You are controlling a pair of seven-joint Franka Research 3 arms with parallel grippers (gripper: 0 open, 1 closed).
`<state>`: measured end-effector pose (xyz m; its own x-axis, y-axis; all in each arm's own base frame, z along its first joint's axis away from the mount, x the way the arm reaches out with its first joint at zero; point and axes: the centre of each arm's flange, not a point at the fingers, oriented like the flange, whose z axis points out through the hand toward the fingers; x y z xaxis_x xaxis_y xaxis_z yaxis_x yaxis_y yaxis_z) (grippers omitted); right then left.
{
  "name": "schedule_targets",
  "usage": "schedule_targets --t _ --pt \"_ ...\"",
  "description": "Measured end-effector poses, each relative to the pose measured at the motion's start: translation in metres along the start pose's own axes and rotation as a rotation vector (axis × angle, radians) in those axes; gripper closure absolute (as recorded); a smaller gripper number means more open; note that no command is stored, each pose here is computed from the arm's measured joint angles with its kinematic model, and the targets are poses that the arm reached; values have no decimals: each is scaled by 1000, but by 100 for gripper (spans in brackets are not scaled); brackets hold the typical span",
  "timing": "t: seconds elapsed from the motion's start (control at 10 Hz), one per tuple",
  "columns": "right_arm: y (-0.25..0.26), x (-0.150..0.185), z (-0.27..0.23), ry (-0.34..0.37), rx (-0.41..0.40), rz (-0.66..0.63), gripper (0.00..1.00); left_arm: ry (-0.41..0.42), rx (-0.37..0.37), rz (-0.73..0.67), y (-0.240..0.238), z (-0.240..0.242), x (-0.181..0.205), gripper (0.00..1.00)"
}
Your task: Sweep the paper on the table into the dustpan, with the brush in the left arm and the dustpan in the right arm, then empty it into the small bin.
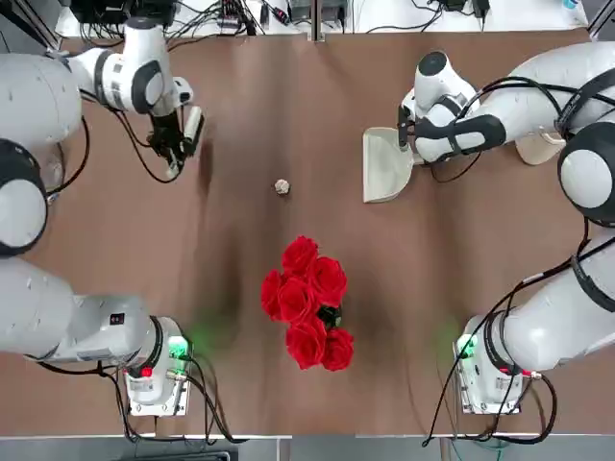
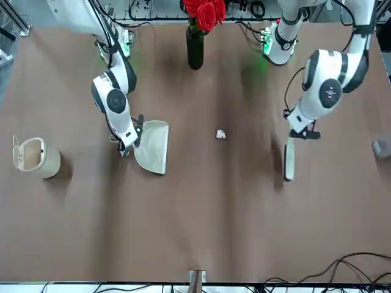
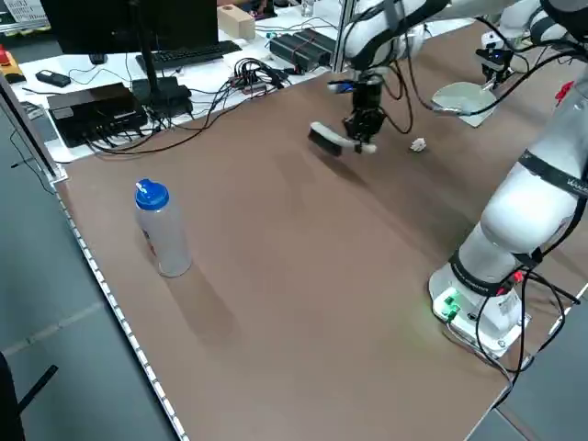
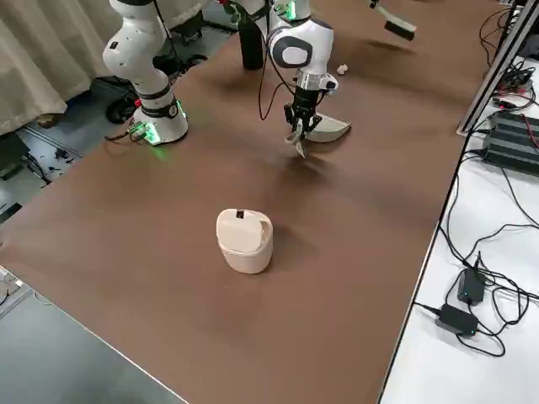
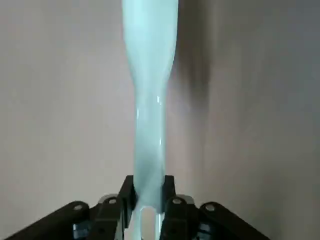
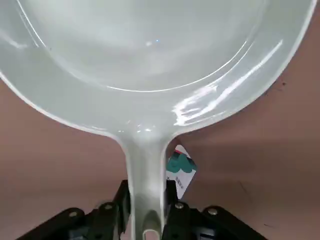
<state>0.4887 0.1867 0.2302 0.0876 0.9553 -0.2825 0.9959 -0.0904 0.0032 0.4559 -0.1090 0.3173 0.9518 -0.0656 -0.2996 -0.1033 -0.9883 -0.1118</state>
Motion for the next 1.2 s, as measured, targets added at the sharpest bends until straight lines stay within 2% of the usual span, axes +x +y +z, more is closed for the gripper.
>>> schedule_targets --t 0.1,0.3,0.6,0.8,1.0,1.2 --pt "0 0 -1 -6 -8 -11 68 -18 -6 -16 30 -3 -11 73" --pt "7 4 -14 -32 -28 -30 68 -44 -65 -45 74 -8 -28 73" --pt "2 50 -71 -80 -44 -33 68 -81 -122 -94 125 -3 -49 73" --pt "-14 76 -84 -89 -76 3 68 -72 -104 -118 178 3 -72 73" --pt "-16 93 -84 -117 -54 12 68 -70 -86 -119 222 15 -94 73" --pt "-17 121 -84 -136 -35 23 68 -82 -84 -127 242 25 -104 73"
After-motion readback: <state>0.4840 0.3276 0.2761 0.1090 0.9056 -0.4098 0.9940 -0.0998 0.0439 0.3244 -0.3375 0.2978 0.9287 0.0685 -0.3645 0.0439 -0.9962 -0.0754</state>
